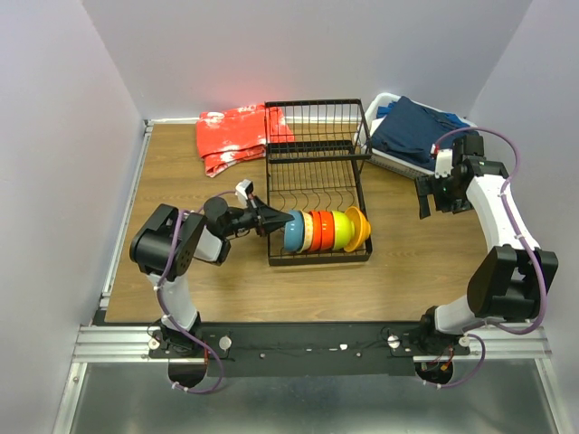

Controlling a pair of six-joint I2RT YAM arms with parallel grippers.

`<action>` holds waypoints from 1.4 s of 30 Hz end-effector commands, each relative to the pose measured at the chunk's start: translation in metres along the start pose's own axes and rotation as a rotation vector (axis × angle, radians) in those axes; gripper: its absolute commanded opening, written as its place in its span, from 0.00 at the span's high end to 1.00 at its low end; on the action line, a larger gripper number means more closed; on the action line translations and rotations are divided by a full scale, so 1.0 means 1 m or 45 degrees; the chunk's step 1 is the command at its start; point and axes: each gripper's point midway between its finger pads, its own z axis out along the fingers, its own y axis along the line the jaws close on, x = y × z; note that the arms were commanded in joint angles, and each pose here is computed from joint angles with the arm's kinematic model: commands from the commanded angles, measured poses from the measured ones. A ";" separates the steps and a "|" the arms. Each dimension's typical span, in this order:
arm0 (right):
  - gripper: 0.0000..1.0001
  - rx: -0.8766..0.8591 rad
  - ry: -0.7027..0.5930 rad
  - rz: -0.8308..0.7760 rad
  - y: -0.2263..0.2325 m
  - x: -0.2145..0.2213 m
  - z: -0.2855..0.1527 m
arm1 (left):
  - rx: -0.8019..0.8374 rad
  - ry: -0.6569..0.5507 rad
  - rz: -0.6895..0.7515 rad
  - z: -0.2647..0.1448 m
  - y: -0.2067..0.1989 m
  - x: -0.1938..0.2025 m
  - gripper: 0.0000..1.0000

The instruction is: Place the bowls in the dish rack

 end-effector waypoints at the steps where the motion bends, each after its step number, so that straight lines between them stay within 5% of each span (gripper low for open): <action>1: 0.00 0.002 0.003 -0.001 -0.002 -0.002 -0.003 | 0.263 0.044 0.318 0.000 -0.044 0.014 1.00; 7: 0.00 0.002 0.001 -0.001 -0.003 -0.007 0.000 | 0.217 -0.019 0.301 -0.007 -0.027 0.010 0.99; 14: 0.00 0.008 -0.005 -0.007 -0.005 -0.013 -0.001 | 0.226 -0.065 0.328 -0.009 -0.030 -0.007 0.68; 25: 0.00 -0.007 -0.066 -0.022 -0.004 -0.027 -0.015 | 0.255 0.048 0.444 -0.008 -0.050 -0.001 0.52; 28: 0.00 -0.012 -0.097 -0.018 -0.002 -0.029 -0.021 | 0.139 0.085 0.419 -0.009 -0.034 -0.010 0.02; 32: 0.00 -0.023 -0.135 -0.011 0.002 -0.028 -0.028 | -0.054 0.076 0.410 -0.016 -0.009 -0.018 0.01; 33: 0.00 -0.027 -0.144 -0.005 0.003 -0.029 -0.030 | -0.067 0.087 0.559 -0.016 -0.015 -0.019 0.01; 37: 0.00 -0.042 -0.170 0.000 0.007 -0.028 -0.037 | -0.242 0.147 0.683 -0.024 -0.006 -0.017 0.01; 42: 0.00 -0.071 -0.224 0.015 0.013 -0.027 -0.042 | -0.422 0.251 0.718 -0.039 0.008 -0.008 0.01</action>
